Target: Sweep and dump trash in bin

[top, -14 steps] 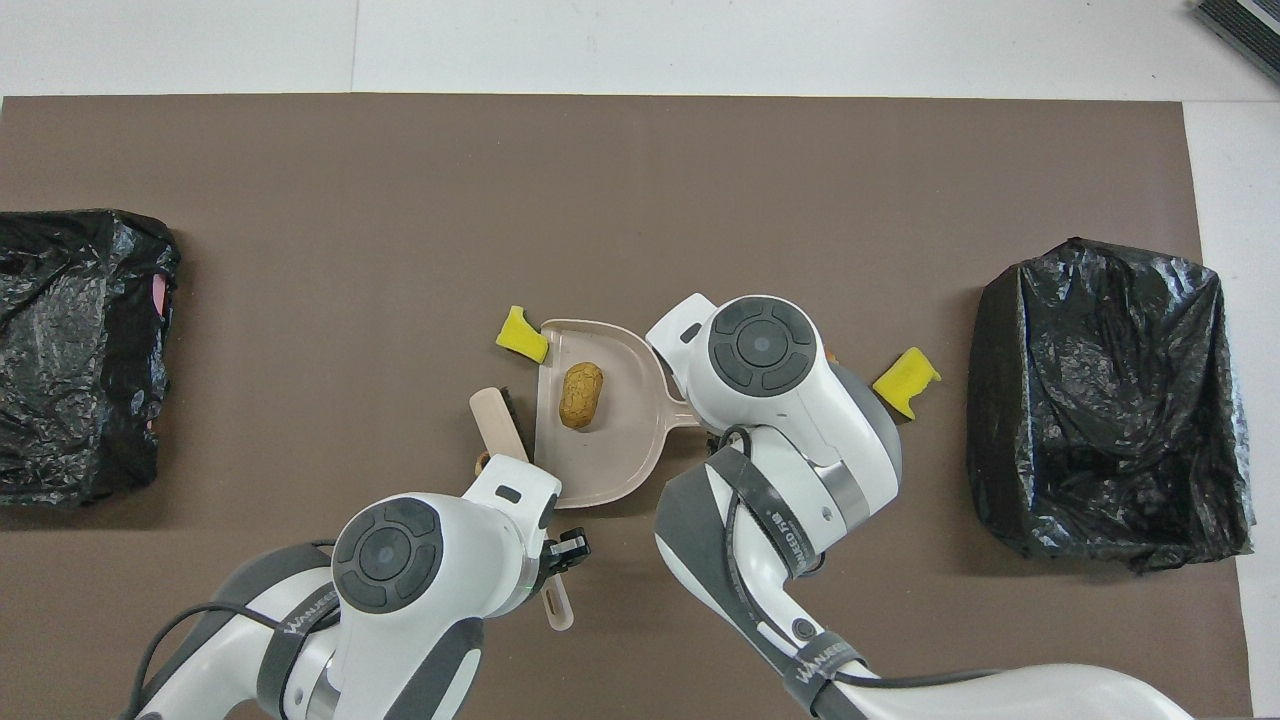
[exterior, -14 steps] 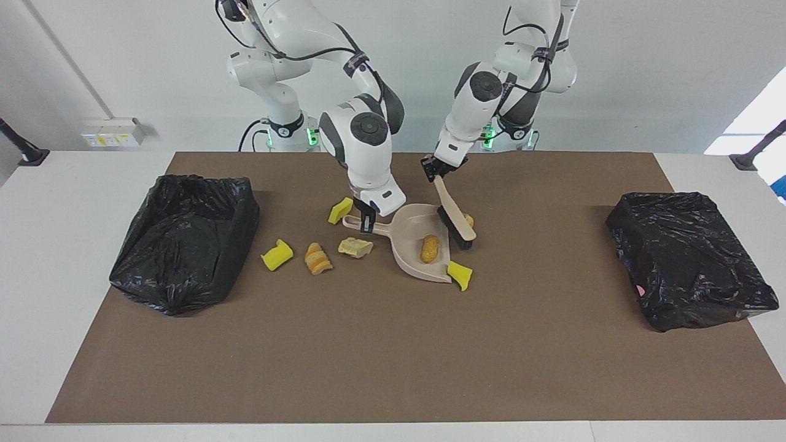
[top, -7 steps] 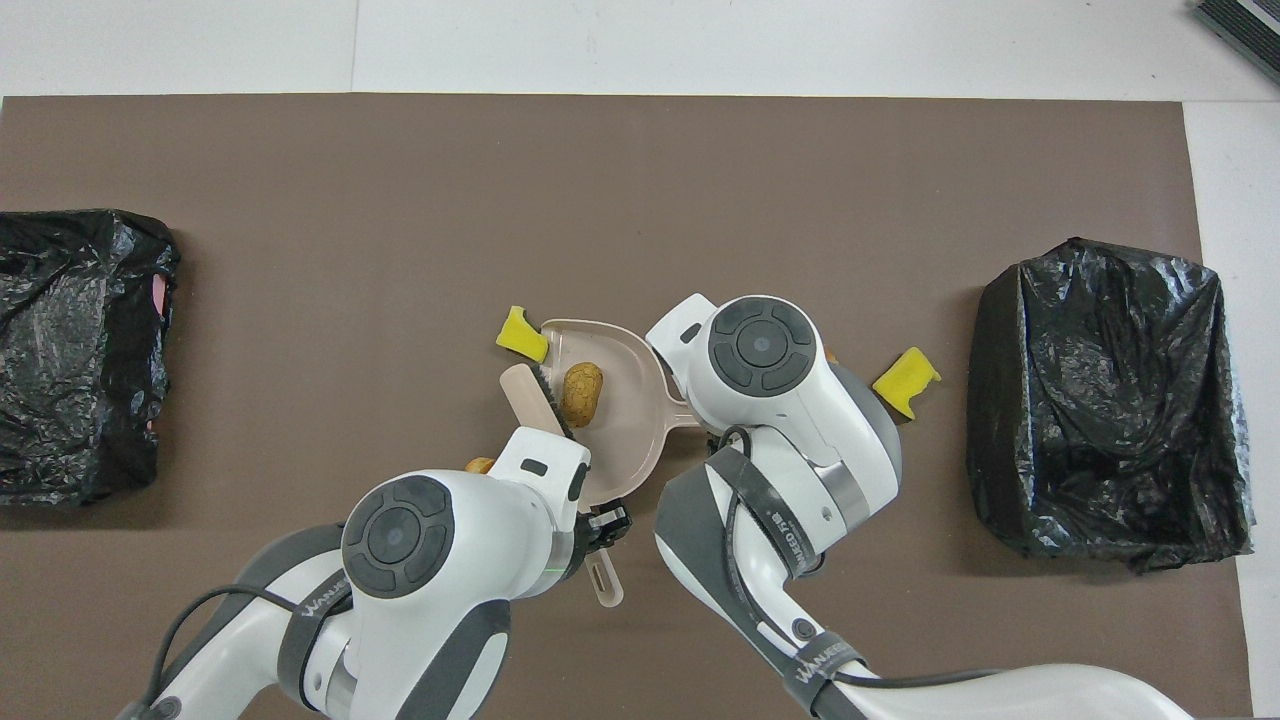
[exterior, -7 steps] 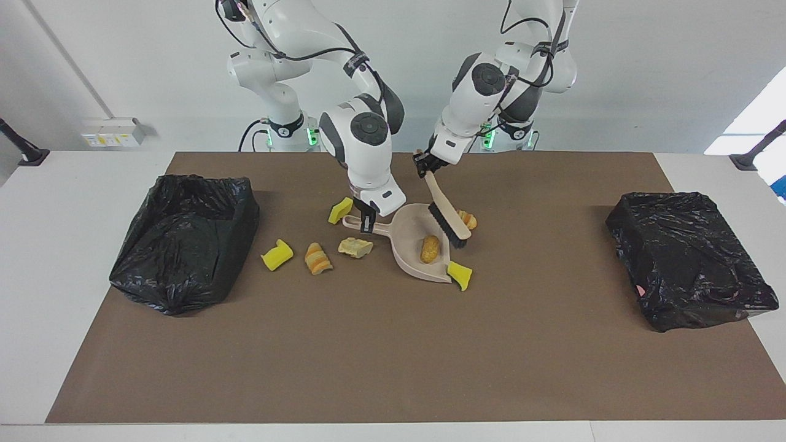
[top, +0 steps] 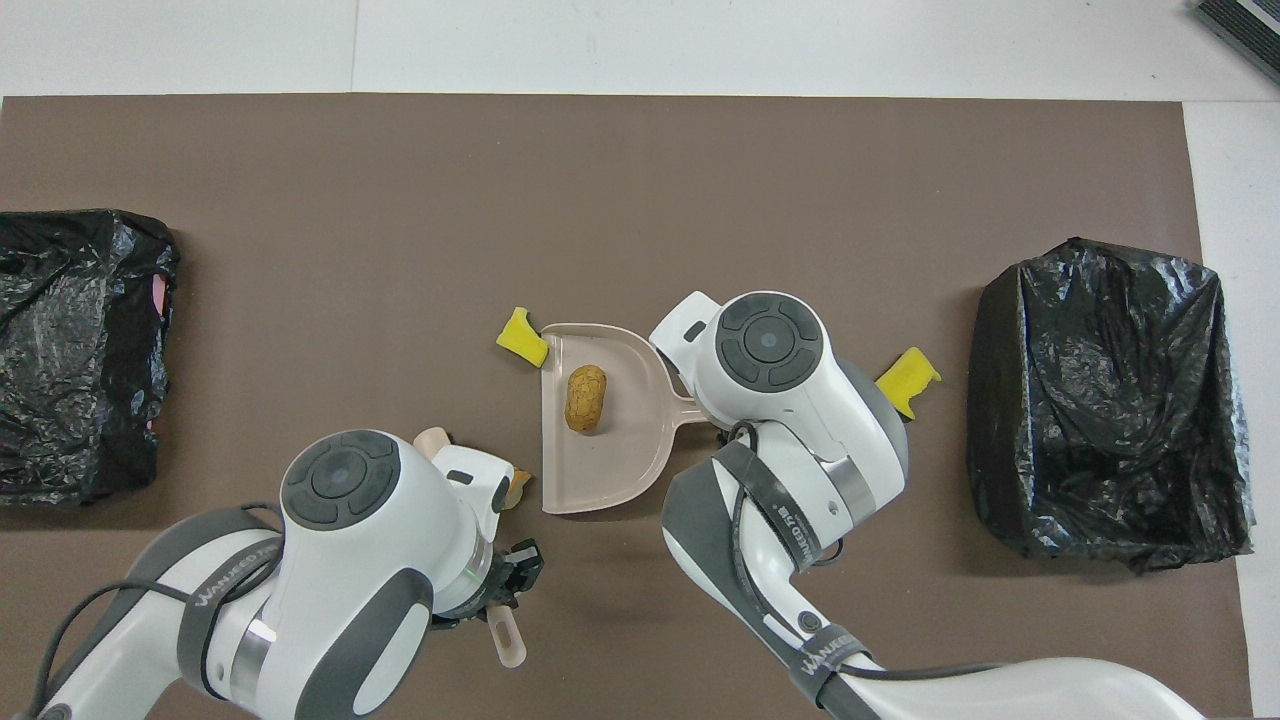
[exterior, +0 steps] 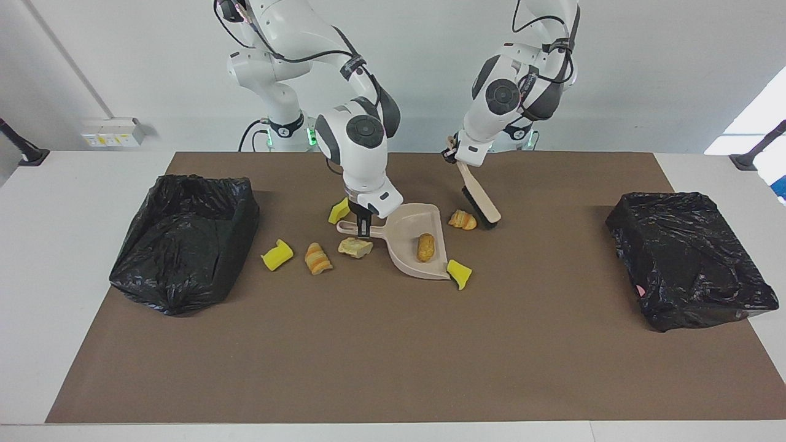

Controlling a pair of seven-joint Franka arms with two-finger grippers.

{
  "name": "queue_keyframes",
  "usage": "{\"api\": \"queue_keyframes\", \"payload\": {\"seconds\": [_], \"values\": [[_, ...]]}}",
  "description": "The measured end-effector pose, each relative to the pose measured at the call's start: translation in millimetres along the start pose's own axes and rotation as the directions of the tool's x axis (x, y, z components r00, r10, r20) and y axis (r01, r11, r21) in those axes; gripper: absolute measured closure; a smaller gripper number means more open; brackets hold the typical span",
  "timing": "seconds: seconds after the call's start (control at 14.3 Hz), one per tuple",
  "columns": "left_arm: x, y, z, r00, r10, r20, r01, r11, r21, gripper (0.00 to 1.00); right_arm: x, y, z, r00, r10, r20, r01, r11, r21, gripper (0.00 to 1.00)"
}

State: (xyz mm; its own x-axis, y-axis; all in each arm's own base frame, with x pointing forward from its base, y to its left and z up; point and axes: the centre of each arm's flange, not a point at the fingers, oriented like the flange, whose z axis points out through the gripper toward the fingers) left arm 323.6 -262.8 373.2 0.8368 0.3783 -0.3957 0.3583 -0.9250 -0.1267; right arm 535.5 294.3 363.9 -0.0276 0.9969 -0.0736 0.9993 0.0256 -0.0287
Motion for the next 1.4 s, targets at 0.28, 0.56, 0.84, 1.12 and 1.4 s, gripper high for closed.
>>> {"api": "queue_keyframes", "payload": {"seconds": [0.28, 0.56, 0.84, 1.12, 1.4], "values": [[-13, 13, 26, 0.995, 0.007, -0.095, -0.012, 0.998, -0.055, 0.73, 0, 0, 0, 1.0, -0.02, 0.021, 0.02, 1.0, -0.012, 0.69], [-15, 42, 36, 0.977, 0.082, -0.196, -0.109, 0.985, -0.133, 0.73, 0, 0, 0, 1.0, -0.02, 0.021, 0.02, 1.0, -0.014, 0.69], [-24, 75, 22, 0.952, 0.187, -0.241, -0.227, 0.962, -0.153, 0.73, 0, 1, 0, 1.0, -0.021, 0.02, 0.021, 1.0, -0.017, 0.69], [-24, 98, 0, 0.945, 0.203, -0.257, -0.253, 0.95, -0.18, 0.73, 0, 1, 0, 1.0, -0.021, 0.02, 0.021, 1.0, -0.017, 0.69], [-18, 89, -11, 0.902, 0.349, -0.253, -0.365, 0.931, -0.019, 0.73, 0, 1, 0, 1.0, -0.021, 0.02, 0.021, 1.0, -0.017, 0.69]]}}
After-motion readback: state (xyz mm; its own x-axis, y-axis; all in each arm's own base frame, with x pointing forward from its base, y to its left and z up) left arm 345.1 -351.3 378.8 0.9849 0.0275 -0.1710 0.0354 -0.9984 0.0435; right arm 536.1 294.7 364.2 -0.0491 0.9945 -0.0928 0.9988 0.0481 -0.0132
